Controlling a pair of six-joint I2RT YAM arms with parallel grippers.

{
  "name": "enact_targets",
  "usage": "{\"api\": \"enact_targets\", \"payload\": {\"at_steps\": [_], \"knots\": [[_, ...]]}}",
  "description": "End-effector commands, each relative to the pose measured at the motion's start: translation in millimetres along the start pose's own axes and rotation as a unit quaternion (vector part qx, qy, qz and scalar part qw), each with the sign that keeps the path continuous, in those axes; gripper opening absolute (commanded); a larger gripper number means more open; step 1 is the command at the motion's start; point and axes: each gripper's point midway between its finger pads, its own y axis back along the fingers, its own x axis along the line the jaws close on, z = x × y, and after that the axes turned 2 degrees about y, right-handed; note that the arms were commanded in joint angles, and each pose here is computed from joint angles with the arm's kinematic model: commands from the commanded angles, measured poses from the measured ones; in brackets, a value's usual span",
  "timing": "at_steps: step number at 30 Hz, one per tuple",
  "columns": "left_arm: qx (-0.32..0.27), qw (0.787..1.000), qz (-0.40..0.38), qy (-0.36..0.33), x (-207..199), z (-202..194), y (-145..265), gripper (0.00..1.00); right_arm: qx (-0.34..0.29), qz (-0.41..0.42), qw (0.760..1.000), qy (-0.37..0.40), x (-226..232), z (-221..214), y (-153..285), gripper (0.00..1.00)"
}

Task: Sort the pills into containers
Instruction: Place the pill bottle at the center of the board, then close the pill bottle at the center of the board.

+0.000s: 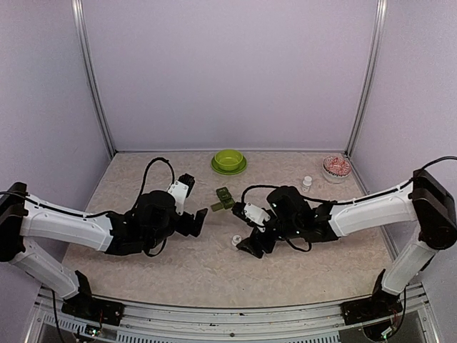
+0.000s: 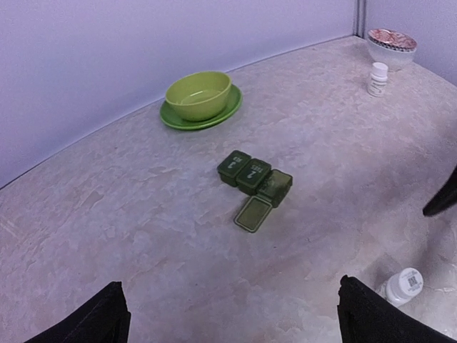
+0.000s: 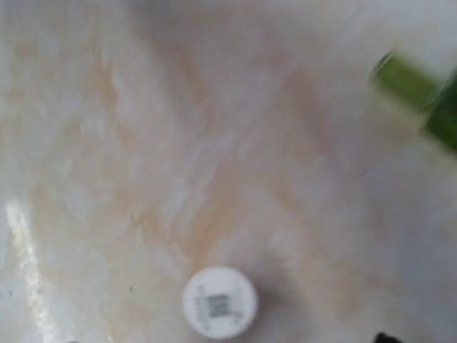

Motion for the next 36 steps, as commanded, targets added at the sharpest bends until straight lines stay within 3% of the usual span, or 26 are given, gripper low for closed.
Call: {"api": "enact_targets", "payload": {"at_steps": [1,4,9,16,29,36], "knots": [[-0.014,0.993,-0.103,-0.047,-42.1,9.6,3.5,0.99,-0.015,-0.051,0.999,-0.012,-16.6,5.3,30.8,0.92],[-0.007,0.985,-0.155,-0.08,-66.5,6.8,2.9,0.99,-0.035,-0.083,0.995,-0.036,-34.1,7.2,49.7,1.0],[-0.001,0.959,-0.252,-0.129,-104.8,0.9,6.0,0.98,-0.068,-0.117,0.986,-0.095,-62.4,2.8,75.8,1.0],[0.032,0.922,-0.341,-0.182,-139.2,-21.1,-2.7,0.91,-0.058,-0.176,0.974,-0.128,-86.6,-18.5,89.3,1.0],[0.08,0.901,-0.381,-0.189,-151.0,-40.3,-33.5,0.59,-0.067,-0.182,0.972,-0.13,-87.8,-24.6,94.9,1.0],[0.093,0.895,-0.392,-0.191,-155.5,-49.2,-38.4,0.51,-0.065,-0.186,0.972,-0.131,-90.9,-27.4,94.1,1.0]]}}
